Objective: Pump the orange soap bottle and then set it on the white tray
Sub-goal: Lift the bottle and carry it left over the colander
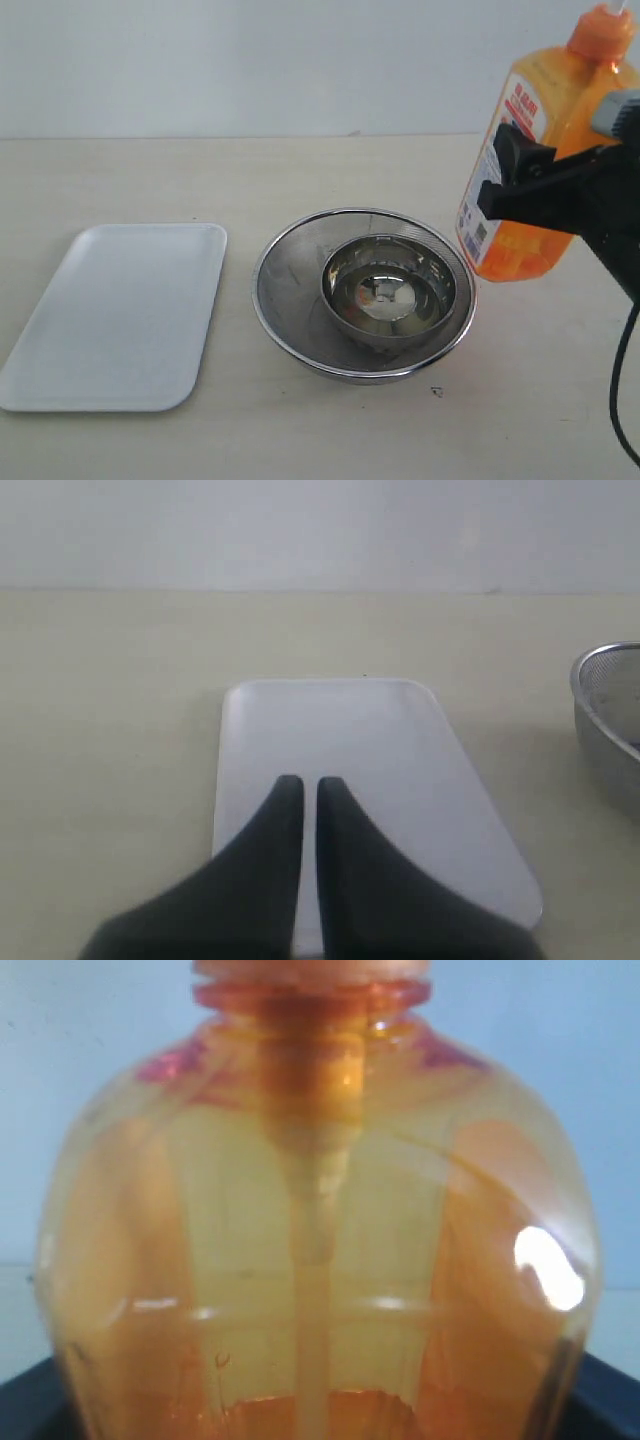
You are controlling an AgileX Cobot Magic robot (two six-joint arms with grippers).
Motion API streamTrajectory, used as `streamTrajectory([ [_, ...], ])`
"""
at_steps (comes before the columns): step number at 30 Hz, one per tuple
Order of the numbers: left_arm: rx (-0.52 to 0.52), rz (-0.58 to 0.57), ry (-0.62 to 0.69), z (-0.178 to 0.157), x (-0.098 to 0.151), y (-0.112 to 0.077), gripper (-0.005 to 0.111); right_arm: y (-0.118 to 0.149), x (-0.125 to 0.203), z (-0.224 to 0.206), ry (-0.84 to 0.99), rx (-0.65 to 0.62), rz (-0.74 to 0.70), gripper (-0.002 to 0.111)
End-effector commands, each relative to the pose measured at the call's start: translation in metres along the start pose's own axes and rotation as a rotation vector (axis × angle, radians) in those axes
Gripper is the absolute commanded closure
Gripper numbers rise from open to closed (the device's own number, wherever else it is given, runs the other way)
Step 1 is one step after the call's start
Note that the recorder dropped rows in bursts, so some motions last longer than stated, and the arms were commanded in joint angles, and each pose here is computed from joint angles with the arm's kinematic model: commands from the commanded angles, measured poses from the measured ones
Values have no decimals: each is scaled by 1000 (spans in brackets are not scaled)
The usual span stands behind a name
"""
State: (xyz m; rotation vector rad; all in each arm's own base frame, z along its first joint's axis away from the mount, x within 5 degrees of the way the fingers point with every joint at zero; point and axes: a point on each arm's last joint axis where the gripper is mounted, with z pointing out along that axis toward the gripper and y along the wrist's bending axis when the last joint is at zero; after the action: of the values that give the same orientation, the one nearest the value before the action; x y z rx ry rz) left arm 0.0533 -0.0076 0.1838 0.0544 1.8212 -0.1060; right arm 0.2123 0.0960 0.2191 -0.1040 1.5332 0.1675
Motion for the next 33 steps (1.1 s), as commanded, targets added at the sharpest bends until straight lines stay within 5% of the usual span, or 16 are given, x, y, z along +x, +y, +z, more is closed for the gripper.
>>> streamTrajectory([
  [1,10,-11,-1,0,1,-1,102,8,-40,10,-154,-37,-3,108],
  [10,10,-11,-1,0,1,-1,102,38,-84,21,-218,-168,8,108],
  [22,10,-11,-4,0,1,-1,102,120,-142,13,-339,-423,44,108],
  [33,10,-11,-4,0,1,-1,102,198,-113,50,-263,-526,39,108],
])
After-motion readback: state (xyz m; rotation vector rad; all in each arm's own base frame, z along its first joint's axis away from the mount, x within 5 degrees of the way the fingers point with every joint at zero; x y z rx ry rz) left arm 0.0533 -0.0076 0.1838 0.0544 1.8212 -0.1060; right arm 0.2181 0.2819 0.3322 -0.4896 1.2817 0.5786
